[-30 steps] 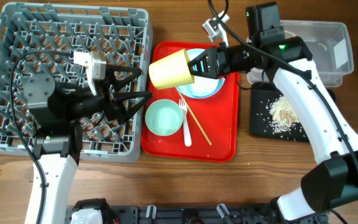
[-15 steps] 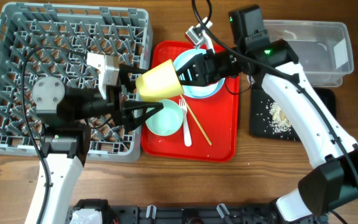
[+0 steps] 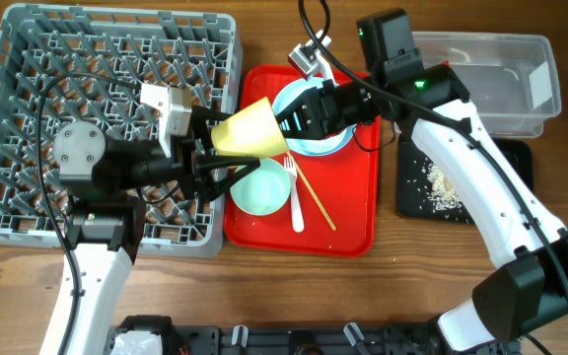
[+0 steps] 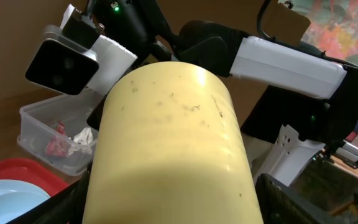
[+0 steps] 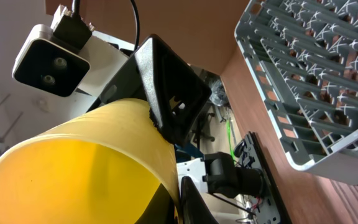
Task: Sort waste into correct bins and load items into the dishwasher rack
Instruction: 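Hand the yellow cup from the right gripper to the left gripper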
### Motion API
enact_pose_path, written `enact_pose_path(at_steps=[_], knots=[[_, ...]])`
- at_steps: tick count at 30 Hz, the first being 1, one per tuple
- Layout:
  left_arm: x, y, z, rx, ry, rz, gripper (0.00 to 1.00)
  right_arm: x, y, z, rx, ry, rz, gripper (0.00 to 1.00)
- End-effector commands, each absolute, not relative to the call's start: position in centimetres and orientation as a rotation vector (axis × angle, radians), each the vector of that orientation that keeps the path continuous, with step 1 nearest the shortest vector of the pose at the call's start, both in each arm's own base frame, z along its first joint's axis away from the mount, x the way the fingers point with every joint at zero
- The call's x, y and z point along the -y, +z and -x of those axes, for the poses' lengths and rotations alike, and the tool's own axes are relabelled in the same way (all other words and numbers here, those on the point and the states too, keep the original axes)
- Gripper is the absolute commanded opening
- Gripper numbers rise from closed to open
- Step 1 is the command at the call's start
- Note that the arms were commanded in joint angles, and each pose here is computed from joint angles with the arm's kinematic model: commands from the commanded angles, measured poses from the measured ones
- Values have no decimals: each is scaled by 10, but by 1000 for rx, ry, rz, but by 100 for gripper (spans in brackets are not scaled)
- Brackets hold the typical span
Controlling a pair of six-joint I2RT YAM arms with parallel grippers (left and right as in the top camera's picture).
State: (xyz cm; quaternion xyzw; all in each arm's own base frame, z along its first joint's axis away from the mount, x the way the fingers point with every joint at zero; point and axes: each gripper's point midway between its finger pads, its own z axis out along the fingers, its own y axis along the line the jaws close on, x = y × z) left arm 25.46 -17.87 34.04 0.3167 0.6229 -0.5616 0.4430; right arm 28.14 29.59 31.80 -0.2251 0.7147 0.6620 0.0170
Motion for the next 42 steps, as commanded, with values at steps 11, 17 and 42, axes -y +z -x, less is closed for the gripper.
enact_pose_path(at_steps=[11, 17, 42], knots=[[180, 351, -253, -1488, -1356, -827, 80, -297, 322, -280, -2206, 2082, 714, 4], [179, 352, -257, -1486, -1340, -809, 82, -297, 322, -280, -2206, 2082, 714, 4], [177, 352, -261, -1494, -1330, -785, 57, -297, 322, -280, -2213, 2086, 706, 9]])
